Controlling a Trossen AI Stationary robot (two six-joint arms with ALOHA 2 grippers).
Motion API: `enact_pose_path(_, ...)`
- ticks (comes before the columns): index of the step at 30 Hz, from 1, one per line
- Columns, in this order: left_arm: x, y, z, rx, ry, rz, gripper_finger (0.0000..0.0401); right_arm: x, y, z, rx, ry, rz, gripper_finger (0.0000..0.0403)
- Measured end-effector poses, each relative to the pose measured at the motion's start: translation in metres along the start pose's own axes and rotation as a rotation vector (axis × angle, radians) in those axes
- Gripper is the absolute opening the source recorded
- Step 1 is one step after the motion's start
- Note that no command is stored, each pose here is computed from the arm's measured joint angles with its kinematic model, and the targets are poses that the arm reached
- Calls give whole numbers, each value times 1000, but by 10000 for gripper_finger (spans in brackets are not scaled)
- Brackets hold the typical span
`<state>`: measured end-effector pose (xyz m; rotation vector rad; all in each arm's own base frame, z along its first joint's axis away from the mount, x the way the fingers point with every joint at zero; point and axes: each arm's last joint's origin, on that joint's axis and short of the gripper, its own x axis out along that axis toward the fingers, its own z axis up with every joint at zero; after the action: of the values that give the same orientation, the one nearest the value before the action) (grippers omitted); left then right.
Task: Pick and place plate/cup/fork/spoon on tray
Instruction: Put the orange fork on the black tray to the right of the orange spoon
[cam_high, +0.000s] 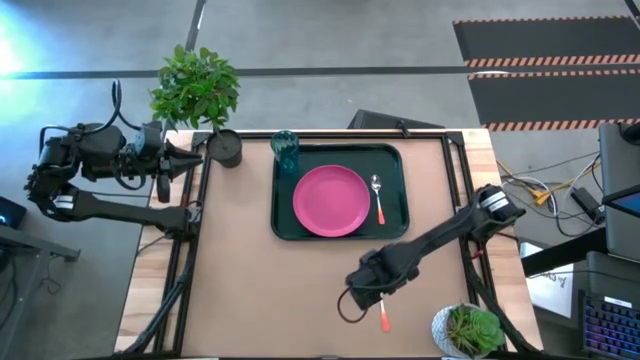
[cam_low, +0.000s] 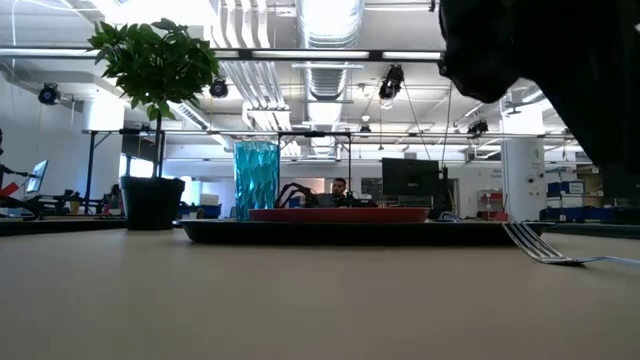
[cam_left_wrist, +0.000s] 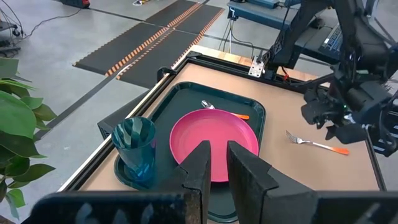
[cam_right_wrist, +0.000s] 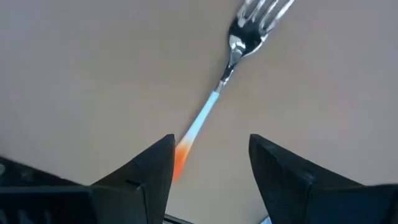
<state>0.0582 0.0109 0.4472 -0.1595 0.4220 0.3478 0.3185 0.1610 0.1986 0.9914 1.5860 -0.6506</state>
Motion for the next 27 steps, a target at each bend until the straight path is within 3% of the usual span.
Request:
enact_pose_path(17,-1,0,-1,1,0,-4,34,29,4,8,47,7,-39,196)
enact_pose_path(22,-2,1,-1,1,-1,-5,34,35,7,10,49,-7,19,196)
enact_pose_path(27,-2,1,-3,7,22,0,34,40,4,11,69,-22,2,196)
